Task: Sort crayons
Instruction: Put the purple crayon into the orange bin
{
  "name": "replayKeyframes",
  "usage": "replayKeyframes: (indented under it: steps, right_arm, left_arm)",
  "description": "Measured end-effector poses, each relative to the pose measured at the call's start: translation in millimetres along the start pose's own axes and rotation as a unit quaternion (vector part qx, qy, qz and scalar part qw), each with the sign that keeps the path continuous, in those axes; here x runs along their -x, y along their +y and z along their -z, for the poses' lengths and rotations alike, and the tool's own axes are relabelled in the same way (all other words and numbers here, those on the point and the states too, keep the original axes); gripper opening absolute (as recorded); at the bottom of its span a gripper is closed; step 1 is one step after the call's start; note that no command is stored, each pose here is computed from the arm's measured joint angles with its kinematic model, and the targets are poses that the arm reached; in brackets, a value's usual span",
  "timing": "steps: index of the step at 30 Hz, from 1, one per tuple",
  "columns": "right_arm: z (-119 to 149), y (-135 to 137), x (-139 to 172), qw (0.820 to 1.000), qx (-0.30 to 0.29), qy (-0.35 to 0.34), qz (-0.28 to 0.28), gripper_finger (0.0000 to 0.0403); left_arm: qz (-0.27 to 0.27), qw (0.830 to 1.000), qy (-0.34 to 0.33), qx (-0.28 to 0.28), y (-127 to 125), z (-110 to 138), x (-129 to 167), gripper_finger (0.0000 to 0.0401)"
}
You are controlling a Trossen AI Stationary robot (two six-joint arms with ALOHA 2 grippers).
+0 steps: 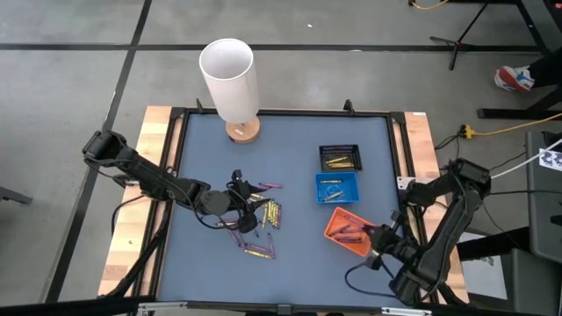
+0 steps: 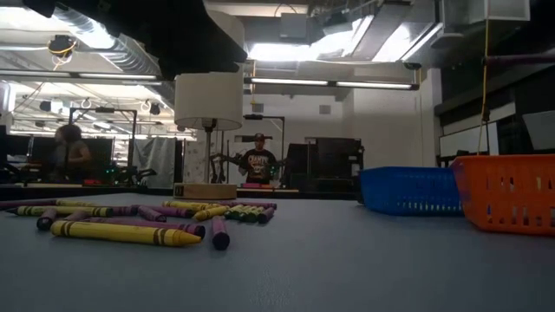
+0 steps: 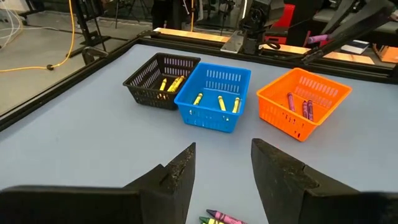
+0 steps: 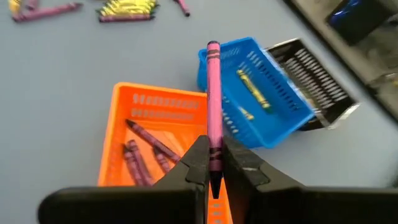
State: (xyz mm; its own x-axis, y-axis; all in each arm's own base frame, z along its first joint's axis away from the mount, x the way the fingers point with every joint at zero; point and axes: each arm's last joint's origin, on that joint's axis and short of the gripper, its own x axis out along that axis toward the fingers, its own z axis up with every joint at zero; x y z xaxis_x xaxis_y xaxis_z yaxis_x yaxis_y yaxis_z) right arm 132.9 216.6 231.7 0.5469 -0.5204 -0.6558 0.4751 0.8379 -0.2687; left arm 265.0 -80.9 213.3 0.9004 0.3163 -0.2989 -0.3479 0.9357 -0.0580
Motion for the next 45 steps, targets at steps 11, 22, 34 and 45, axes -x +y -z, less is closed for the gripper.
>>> replayKeyframes:
  steps: [11, 22, 34, 45]
  right_arm:
    - [26.1, -31.3, -25.6, 0.987, -0.109, 0.011, -0.116, 0.0030]
    - [47.8, -43.8, -46.5, 0.975, -0.141, 0.026, -0.172, 0.0030]
    - [49.5, -44.5, -48.6, 0.974, -0.142, 0.021, -0.176, 0.0030]
    - [49.6, -44.5, -48.6, 0.974, -0.141, 0.024, -0.176, 0.0041]
  left_arm:
    - [0.000, 1.000, -0.001, 0.001, -0.1, -0.2, 0.0, 0.0140]
    - [-0.001, 1.000, -0.001, 0.000, 0.0, -0.2, 0.0, 0.0140]
    - [-0.004, 1.000, -0.002, 0.000, 0.2, -0.2, 0.0, 0.0140]
    - [-0.004, 1.000, -0.001, -0.001, 0.3, 0.0, 0.0, 0.0141]
